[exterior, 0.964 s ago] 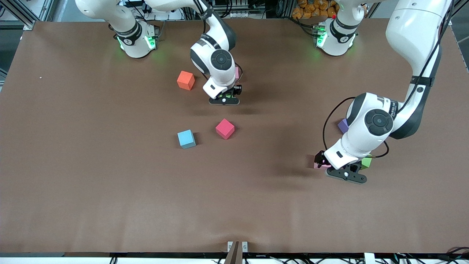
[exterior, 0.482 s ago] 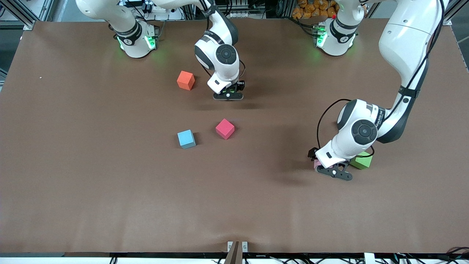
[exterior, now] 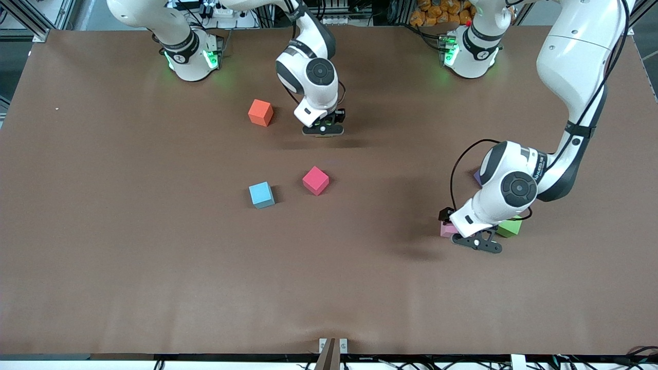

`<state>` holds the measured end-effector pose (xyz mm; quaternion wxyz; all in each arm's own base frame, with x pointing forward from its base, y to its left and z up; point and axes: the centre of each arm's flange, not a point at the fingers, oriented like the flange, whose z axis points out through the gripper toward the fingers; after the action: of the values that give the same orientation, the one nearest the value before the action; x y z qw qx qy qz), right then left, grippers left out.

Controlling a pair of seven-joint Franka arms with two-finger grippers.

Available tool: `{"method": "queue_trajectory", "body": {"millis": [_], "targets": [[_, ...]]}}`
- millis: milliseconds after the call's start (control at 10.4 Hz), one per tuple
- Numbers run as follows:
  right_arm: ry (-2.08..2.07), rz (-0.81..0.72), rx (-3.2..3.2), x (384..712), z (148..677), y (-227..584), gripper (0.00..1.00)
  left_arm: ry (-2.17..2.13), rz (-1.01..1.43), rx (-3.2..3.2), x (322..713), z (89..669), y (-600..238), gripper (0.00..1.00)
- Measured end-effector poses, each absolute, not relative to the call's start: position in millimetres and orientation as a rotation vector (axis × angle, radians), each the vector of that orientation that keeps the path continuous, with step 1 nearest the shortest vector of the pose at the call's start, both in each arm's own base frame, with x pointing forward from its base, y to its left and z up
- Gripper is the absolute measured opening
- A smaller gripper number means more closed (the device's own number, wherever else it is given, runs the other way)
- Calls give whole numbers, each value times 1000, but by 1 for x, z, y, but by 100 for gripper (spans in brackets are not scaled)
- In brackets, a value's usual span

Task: Arrange blocks into number 1
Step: 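Grasp the second pink cube with the left gripper while the right gripper releases green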

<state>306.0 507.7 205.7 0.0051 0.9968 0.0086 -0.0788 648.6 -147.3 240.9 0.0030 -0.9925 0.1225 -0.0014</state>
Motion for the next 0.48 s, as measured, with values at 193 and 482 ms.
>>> {"method": "queue_trajectory", "body": {"millis": [193,482], "targets": [[25,-254,3118,295,204,512,63,302,15,-3123,648,233,-142,100],[14,-262,3107,287,201,513,63,252,29,-3132,646,228,-149,100]]}}
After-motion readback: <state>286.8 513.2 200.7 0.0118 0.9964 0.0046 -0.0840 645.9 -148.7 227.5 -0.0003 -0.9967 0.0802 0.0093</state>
